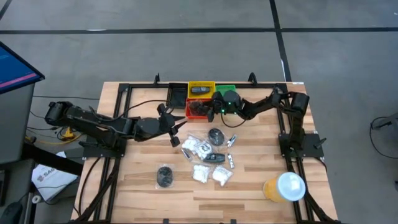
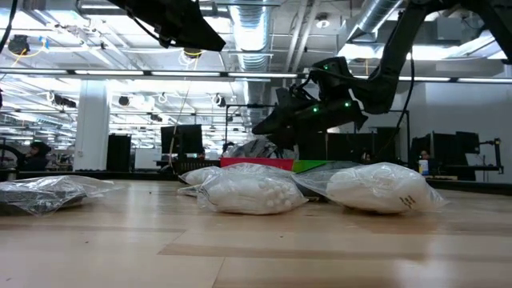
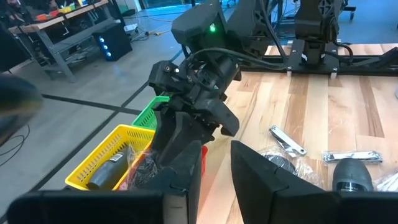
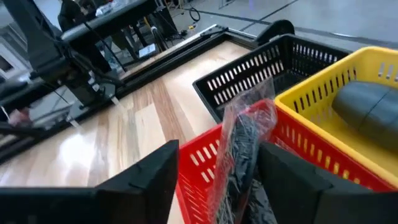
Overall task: Pick & Place Travel size toiletries
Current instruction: Put the black hairbrush into the red bin, then put the cotton pack into the black bin
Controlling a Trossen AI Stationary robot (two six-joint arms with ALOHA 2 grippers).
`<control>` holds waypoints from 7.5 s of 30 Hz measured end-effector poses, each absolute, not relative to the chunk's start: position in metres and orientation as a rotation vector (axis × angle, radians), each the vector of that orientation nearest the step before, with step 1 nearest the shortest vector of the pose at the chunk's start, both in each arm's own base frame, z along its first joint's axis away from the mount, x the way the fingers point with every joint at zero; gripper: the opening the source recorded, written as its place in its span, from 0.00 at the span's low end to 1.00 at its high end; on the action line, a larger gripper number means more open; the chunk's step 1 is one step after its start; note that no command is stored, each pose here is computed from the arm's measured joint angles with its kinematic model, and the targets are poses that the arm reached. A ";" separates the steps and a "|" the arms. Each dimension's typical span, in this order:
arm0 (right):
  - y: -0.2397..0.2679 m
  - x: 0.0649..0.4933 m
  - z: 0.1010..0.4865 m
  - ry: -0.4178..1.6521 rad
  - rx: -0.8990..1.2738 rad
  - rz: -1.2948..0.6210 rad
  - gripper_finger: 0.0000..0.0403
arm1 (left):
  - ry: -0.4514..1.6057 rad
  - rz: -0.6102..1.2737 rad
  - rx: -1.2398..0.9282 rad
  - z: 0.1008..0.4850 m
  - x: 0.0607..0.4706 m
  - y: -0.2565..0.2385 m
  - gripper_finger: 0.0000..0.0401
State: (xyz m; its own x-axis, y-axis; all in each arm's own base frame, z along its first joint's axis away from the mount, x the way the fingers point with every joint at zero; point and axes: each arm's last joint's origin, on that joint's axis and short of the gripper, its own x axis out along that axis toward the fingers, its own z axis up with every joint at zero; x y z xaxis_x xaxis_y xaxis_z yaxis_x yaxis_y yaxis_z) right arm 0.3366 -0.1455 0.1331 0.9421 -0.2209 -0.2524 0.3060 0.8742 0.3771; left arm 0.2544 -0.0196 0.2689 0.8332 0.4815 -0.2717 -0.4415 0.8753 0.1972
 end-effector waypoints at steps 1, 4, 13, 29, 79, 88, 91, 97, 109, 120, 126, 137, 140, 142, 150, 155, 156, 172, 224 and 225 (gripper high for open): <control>-0.147 0.335 0.135 0.212 0.418 -0.283 0.53 | 0.321 0.490 0.128 0.269 0.254 -0.020 0.19; -0.153 0.328 0.148 0.228 0.405 -0.307 0.53 | 0.321 0.490 0.128 0.269 0.254 -0.020 0.19; -0.142 0.305 0.189 0.354 0.329 -0.305 0.48 | 0.322 0.490 0.128 0.269 0.254 -0.020 0.19; -0.052 0.314 0.192 0.560 0.245 -0.039 0.44 | 0.409 0.221 0.030 0.238 0.247 -0.036 0.19; 0.052 0.353 0.113 0.760 -0.035 0.075 0.59 | 0.386 0.197 0.013 0.233 0.245 -0.042 0.19; 0.055 0.373 0.114 0.870 -0.057 0.061 0.21 | 0.385 0.196 0.013 0.233 0.245 -0.042 0.19; 0.057 0.375 0.117 0.878 -0.081 0.075 0.04 | 0.386 0.196 0.013 0.233 0.245 -0.042 0.19; 0.064 0.379 0.122 0.878 -0.085 0.095 0.06 | 0.386 0.197 0.014 0.233 0.245 -0.042 0.19; 0.058 0.366 0.184 0.759 -0.187 -0.009 0.01 | 0.384 0.196 0.014 0.233 0.245 -0.042 0.19; 0.051 0.341 0.260 0.530 -0.196 -0.044 0.01 | 0.382 0.184 0.074 0.234 0.245 -0.042 0.19; 0.050 0.334 0.274 0.491 -0.187 -0.046 0.01 | 0.325 0.166 0.169 0.240 0.247 -0.042 0.22; 0.050 0.339 0.284 0.380 -0.153 0.002 0.00 | 0.274 0.170 0.294 0.247 0.250 -0.039 0.44; 0.050 0.340 0.286 0.349 -0.140 0.032 0.00 | 0.247 0.168 0.329 0.249 0.251 -0.039 0.48; 0.048 0.341 0.288 0.328 -0.132 0.044 0.00 | 0.220 0.158 0.324 0.252 0.251 -0.040 0.50; 0.041 0.343 0.291 0.299 -0.116 0.067 0.00 | 0.173 0.080 0.350 0.256 0.252 -0.042 0.43; 0.039 0.343 0.291 0.298 -0.113 0.062 0.02 | 0.176 0.080 0.351 0.255 0.252 -0.042 0.23; 0.038 0.343 0.291 0.297 -0.113 0.060 0.03 | 0.177 0.080 0.351 0.255 0.252 -0.042 0.19; 0.015 0.342 0.283 0.388 -0.112 -0.011 0.27 | 0.237 0.275 0.367 0.252 0.252 -0.029 0.04; 0.002 0.339 0.275 0.487 -0.125 -0.040 0.31 | 0.546 0.751 0.090 0.165 0.229 0.175 0.06; 0.002 0.339 0.275 0.487 -0.125 -0.040 0.31 | 0.544 0.751 0.091 0.165 0.229 0.175 0.06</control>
State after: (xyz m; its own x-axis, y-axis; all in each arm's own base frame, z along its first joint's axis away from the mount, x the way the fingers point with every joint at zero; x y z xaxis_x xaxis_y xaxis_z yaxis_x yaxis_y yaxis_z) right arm 0.3388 0.0018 0.2747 0.8830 -0.0677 -0.4645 0.0081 0.9916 -0.1291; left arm 0.2289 0.1755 0.1647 0.5997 0.6702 -0.4372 -0.6242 0.7337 0.2683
